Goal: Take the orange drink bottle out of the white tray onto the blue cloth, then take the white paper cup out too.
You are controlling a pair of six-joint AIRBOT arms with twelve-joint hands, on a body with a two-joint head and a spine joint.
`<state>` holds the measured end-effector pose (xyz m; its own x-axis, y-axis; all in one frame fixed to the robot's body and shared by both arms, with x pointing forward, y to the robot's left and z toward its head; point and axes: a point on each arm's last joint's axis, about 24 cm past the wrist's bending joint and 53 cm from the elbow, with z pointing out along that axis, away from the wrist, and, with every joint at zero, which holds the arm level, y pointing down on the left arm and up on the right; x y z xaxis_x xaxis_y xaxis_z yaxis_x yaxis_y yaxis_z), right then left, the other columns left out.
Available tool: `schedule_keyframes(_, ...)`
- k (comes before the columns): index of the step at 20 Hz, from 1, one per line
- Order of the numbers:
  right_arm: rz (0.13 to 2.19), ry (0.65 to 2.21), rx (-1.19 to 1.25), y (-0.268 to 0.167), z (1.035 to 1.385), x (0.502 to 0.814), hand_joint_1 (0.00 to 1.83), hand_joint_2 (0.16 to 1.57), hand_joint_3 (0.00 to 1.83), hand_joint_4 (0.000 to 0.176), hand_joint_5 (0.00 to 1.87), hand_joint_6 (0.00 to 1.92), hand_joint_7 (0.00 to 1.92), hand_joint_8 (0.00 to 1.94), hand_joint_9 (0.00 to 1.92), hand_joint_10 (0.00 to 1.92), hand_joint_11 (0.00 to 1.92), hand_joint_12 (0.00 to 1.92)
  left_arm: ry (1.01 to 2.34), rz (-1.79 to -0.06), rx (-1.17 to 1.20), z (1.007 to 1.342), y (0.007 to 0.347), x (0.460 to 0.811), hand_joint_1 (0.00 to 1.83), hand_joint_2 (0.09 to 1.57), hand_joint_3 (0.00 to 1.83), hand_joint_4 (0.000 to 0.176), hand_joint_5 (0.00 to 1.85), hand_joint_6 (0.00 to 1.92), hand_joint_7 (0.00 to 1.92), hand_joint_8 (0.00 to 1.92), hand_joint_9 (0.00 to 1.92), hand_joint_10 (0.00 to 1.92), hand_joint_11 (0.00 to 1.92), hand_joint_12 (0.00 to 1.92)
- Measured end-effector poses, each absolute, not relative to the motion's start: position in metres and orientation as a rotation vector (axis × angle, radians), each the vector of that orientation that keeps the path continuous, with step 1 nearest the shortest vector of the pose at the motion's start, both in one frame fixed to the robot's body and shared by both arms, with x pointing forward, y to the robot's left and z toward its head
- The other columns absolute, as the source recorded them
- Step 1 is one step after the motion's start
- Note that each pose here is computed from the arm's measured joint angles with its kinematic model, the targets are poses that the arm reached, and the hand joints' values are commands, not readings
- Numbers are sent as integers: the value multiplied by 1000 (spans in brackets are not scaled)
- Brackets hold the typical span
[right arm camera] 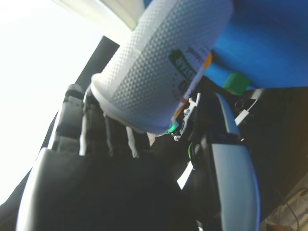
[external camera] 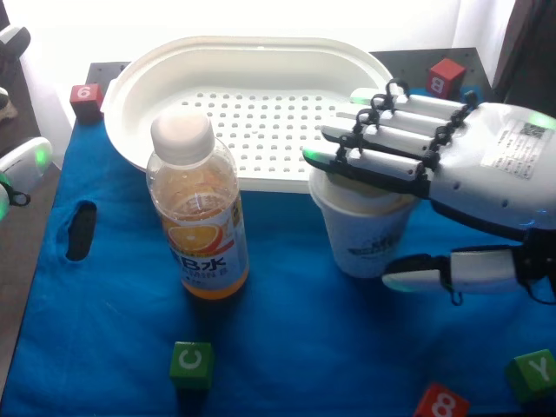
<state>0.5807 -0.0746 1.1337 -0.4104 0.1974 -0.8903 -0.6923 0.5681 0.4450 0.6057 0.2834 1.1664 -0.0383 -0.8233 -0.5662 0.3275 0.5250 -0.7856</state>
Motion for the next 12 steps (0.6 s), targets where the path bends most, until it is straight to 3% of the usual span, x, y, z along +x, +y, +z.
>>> schedule_keyframes(1, 1033, 1726, -411, -78, 1137, 580, 410, 1091, 0, 164, 0, 0, 0, 0, 0, 0, 0, 1069, 1297, -988, -491, 1166, 284, 606, 746, 1376, 2, 75, 144, 2, 53, 3, 93, 2, 0, 964)
schedule_keyframes(3, 1037, 1701, -405, -82, 1147, 579, 339, 1098, 0, 176, 0, 0, 0, 0, 0, 0, 0, 880, 1298, -984, -492, 1166, 285, 605, 733, 1370, 0, 63, 133, 0, 50, 1, 102, 6, 0, 970)
schedule_keyframes(4, 1043, 1686, -404, -83, 1152, 578, 333, 1109, 3, 176, 0, 0, 0, 0, 0, 0, 0, 897, 1300, -983, -491, 1165, 285, 605, 726, 1369, 0, 63, 132, 0, 58, 3, 111, 10, 0, 992)
schedule_keyframes(6, 1048, 1669, -402, -84, 1158, 576, 350, 1110, 1, 176, 0, 0, 0, 0, 0, 0, 0, 1118, 1297, -983, -492, 1166, 285, 605, 742, 1363, 0, 72, 143, 4, 56, 1, 107, 9, 0, 996)
schedule_keyframes(7, 1048, 1662, -405, -86, 1161, 576, 343, 1105, 0, 176, 0, 0, 0, 0, 0, 0, 0, 1228, 1296, -983, -492, 1166, 285, 605, 752, 1371, 0, 69, 145, 3, 60, 1, 103, 7, 0, 919)
schedule_keyframes(8, 1048, 1658, -404, -86, 1162, 576, 342, 1098, 0, 176, 0, 0, 0, 0, 0, 0, 0, 1202, 1296, -982, -493, 1166, 286, 605, 745, 1369, 0, 70, 151, 3, 63, 1, 100, 5, 0, 882)
schedule_keyframes(9, 1052, 1652, -396, -88, 1165, 576, 335, 1100, 0, 169, 0, 0, 0, 0, 0, 0, 0, 1126, 1297, -981, -493, 1165, 286, 605, 732, 1368, 0, 68, 149, 1, 68, 2, 104, 6, 0, 884)
schedule_keyframes(11, 1089, 1635, -359, -92, 1174, 577, 319, 1120, 5, 102, 0, 0, 0, 0, 0, 0, 0, 851, 1300, -979, -493, 1165, 286, 604, 694, 1366, 0, 85, 127, 2, 78, 4, 129, 16, 0, 978)
schedule_keyframes(12, 1112, 1618, -337, -95, 1180, 576, 293, 1138, 9, 93, 0, 0, 0, 0, 0, 0, 0, 615, 1300, -978, -493, 1164, 287, 605, 696, 1363, 0, 90, 123, 1, 82, 2, 131, 14, 0, 949)
